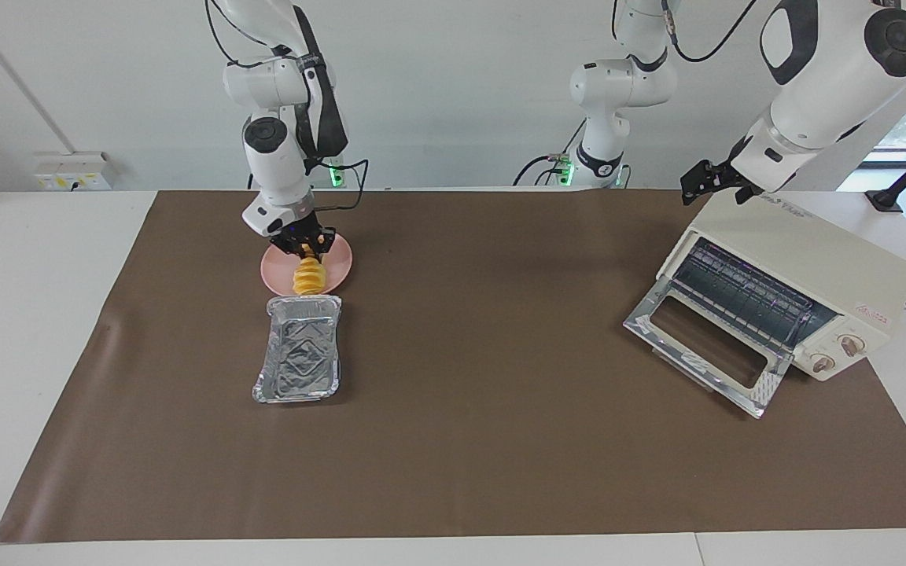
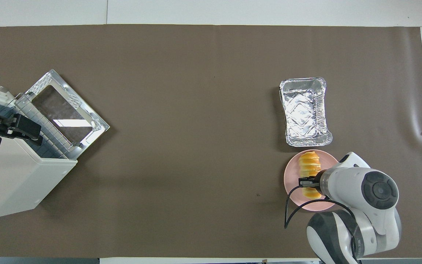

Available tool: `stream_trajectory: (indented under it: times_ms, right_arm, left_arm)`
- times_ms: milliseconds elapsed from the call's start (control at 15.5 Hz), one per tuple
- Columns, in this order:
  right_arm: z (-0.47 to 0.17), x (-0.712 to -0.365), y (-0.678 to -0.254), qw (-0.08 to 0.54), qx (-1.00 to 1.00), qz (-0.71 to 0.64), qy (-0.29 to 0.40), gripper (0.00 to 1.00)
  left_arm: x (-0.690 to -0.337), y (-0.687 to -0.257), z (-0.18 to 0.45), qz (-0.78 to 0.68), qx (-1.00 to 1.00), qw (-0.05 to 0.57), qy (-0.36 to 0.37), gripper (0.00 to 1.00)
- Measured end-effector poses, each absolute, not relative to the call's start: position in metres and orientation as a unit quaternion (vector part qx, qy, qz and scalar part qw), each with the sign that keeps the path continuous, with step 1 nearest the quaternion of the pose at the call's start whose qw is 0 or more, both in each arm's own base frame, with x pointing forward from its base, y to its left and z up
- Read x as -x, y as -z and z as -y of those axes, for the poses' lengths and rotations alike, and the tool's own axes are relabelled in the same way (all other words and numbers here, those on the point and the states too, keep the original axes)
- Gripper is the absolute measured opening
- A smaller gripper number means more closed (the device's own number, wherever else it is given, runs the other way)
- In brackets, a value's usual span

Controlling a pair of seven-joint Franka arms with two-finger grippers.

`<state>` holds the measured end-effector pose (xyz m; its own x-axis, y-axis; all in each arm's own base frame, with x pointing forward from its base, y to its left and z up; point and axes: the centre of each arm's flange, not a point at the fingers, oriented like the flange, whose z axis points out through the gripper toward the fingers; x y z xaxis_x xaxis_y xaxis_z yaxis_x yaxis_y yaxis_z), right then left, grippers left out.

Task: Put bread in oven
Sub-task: 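Grasp the yellow bread rolls with the right gripper and lift them, then carry the bread rolls with the right gripper into the foil tray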

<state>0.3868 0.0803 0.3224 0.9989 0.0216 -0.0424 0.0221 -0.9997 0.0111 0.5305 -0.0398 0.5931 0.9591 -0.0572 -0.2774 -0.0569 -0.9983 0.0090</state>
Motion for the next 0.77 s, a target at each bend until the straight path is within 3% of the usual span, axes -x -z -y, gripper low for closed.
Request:
stream_trajectory:
  times_ms: [193, 450, 579, 772]
  right_arm:
    - [-0.082, -0.397, -0.381, 0.009, -0.999, -0.017, 0.038, 0.13]
    - [-0.052, -0.449, -0.479, -0.003, -0.999, -0.053, -0.003, 0.10]
    - [-0.027, -0.482, -0.490, -0.009, -0.998, -0.061, -0.012, 0.10]
    - [-0.021, -0.534, -0.471, -0.019, -0.998, -0.066, -0.016, 0.10]
  left_arm:
    - [-0.531, -0.593, 0.040, 0.029, -0.990, 0.000, 0.140, 1.00]
    - [-0.531, -0.593, 0.040, 0.029, -0.990, 0.000, 0.140, 1.00]
    - [-0.531, -0.593, 0.040, 0.029, -0.990, 0.000, 0.140, 1.00]
    - [-0.531, -0.593, 0.040, 0.029, -0.990, 0.000, 0.140, 1.00]
